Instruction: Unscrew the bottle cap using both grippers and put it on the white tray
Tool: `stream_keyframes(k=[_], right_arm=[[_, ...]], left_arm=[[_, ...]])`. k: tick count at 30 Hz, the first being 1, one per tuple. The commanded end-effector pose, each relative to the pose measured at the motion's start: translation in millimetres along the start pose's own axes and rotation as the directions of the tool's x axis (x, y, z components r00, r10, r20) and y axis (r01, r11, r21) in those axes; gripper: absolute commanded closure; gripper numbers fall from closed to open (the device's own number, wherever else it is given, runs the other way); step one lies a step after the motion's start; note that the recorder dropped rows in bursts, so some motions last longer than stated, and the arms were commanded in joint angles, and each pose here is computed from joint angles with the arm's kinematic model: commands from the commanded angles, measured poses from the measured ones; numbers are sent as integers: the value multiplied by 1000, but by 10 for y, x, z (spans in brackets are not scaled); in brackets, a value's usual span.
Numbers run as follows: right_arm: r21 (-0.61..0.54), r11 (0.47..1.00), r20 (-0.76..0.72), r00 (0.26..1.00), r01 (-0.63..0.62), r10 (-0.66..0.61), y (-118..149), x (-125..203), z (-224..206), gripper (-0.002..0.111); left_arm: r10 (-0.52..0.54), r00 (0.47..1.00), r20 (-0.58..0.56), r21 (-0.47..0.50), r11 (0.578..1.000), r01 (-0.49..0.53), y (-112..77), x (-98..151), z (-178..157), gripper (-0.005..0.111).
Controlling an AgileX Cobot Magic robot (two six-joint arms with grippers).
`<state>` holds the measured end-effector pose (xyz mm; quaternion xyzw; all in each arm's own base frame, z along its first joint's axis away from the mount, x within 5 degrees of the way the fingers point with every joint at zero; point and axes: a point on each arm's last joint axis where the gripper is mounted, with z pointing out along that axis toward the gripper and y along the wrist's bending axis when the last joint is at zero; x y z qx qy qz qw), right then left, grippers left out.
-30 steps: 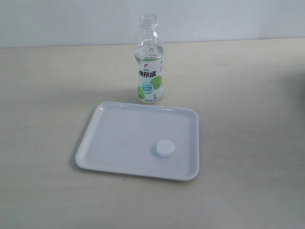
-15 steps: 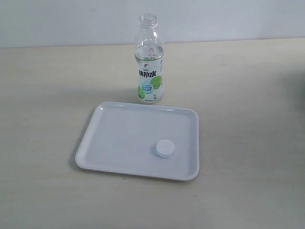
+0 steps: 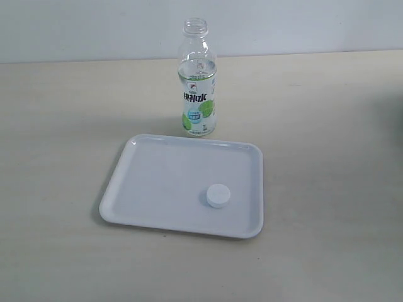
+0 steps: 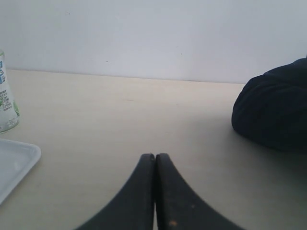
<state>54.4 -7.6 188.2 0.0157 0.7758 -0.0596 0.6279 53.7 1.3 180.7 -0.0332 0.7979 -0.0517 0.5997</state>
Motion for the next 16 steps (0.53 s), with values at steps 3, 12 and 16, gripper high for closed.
stream_keyframes(k=[3,12,16], right_arm=[[7,1000,1,1000,3,-3,-3,15,0,108],[8,1000,-12,1000,3,-3,-4,27,0,108],[8,1000,-12,1000,3,-3,-4,27,0,108]], left_arm=[[0,1000,5,-2,1000,0,3,1,-3,107],[0,1000,5,-2,1000,0,3,1,-3,107],[0,1000,5,-2,1000,0,3,1,-3,107]])
